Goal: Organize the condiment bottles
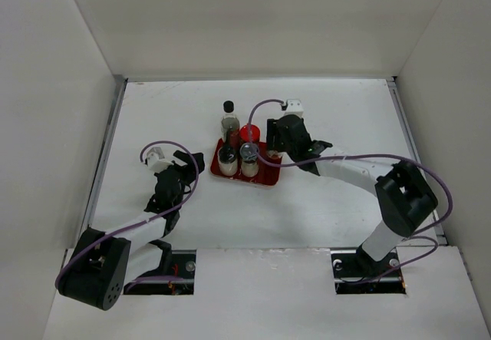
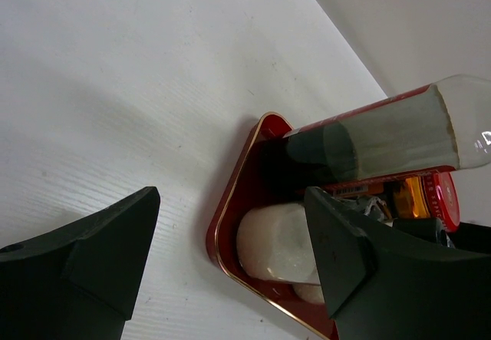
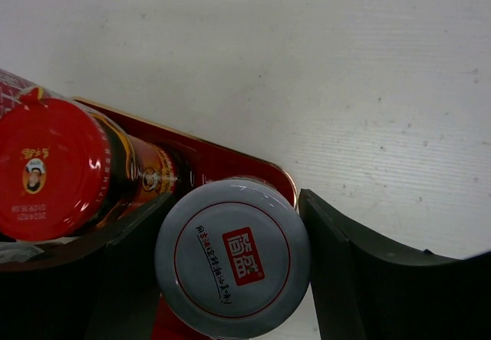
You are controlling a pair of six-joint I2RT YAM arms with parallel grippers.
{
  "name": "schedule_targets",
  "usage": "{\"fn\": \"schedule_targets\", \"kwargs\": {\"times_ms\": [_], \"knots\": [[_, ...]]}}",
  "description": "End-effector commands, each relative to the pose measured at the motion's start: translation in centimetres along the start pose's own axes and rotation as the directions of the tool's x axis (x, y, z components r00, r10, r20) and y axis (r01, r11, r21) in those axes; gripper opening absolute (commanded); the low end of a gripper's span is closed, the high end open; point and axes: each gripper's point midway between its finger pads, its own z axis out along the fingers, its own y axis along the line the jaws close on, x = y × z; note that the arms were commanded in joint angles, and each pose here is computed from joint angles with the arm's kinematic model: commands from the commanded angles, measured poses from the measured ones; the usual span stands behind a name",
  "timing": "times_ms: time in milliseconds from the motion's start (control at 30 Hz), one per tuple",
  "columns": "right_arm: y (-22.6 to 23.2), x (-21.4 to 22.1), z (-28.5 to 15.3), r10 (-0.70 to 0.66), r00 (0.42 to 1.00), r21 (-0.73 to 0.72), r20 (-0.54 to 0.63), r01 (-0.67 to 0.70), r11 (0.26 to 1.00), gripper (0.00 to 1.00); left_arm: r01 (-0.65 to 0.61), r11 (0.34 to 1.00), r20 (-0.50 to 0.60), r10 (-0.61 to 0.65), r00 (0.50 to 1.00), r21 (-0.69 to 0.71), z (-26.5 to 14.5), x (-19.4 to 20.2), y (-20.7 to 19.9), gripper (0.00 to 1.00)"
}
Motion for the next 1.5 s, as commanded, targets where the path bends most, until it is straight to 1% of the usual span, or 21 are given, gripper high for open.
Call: {"fn": "schedule_targets", "kwargs": {"times_ms": [0,133,200,233,267,300,367,400,500,633,767,867,1033,1200,1267,1467], "knots": [[3.7,-4.7,0.6,0.09,0.986,-0.094,0.137,-0.078,0.993,0.5,0.014,0.999,0.057,-0.017,0.998,0.052,0.3,-1.8,-1.8,0.75],[3.6,-2.9,1.8,0.088,0.99,-0.08,0.109,-0.08,0.994,0.51,0.014,0.999,0.055,-0.016,0.998,0.044,0.4,-1.8,-1.6,0.78],[3.5,-2.2,2.2,0.079,0.992,-0.071,0.096,-0.073,0.995,0.55,0.014,0.999,0.055,-0.017,0.998,0.047,0.4,-1.8,-1.6,0.8],[3.4,-2.0,2.2,0.078,0.992,-0.067,0.095,-0.072,0.995,0.59,0.013,0.999,0.058,-0.016,0.998,0.046,0.4,-1.8,-1.7,0.83],[3.4,-2.0,2.1,0.08,0.992,-0.066,0.097,-0.074,0.995,0.67,0.013,0.999,0.06,-0.015,0.998,0.044,0.4,-1.9,-1.7,0.89],[3.3,-2.2,1.9,0.083,0.991,-0.066,0.102,-0.077,0.995,0.77,0.011,0.999,0.057,-0.014,0.998,0.039,0.5,-1.8,-1.6,1.0],[3.0,-3.0,1.4,0.092,0.989,-0.06,0.119,-0.085,0.995,0.9,0.009,0.999,0.05,-0.011,0.999,0.031,0.7,-1.6,-1.4,1.0],[2.9,-3.5,1.0,0.096,0.987,-0.058,0.131,-0.089,0.994,1.0,0.009,1.0,0.048,-0.01,0.999,0.029,0.7,-1.6,-1.3,1.0],[1.8,-4.6,-0.6,0.109,0.98,-0.036,0.168,-0.104,0.994,1.0,0.007,1.0,0.054,-0.007,0.999,0.013,0.7,-1.7,-1.1,1.0],[-1.3,-4.6,-2.6,0.154,0.963,0.034,0.22,-0.165,0.986,1.0,0.005,1.0,0.063,-0.005,0.998,-0.005,0.7,-2.0,-0.7,1.0],[-4.3,-3.1,-4.6,0.219,0.942,0.075,0.256,-0.245,0.967,1.0,0.006,1.0,0.066,-0.004,0.998,-0.023,1.0,-2.6,-0.9,1.0],[-6.0,-1.7,-5.6,0.255,0.929,0.081,0.269,-0.286,0.955,1.0,-0.007,0.998,0.041,0.01,0.999,-0.058,1.1,-2.7,-0.9,1.0],[-8.4,1.2,-6.7,0.338,0.902,0.096,0.27,-0.375,0.922,1.0,-0.052,0.984,-0.03,0.048,0.998,-0.171,1.6,-2.9,-0.2,1.0],[-9.0,1.8,-7.2,0.398,0.872,0.063,0.285,-0.432,0.9,1.0,-0.088,0.961,-0.025,0.084,0.996,-0.261,1.1,-4.4,0.3,1.0],[-9.0,1.7,-7.0,0.398,0.871,0.056,0.288,-0.431,0.901,1.0,-0.104,0.958,-0.005,0.106,0.994,-0.268,0.6,-5.1,0.0,1.0],[-7.6,2.3,-6.3,0.402,0.882,0.007,0.244,-0.416,0.909,1.0,-0.148,0.957,0.043,0.164,0.986,-0.249,-0.4,-6.8,-1.7,1.0]]}}
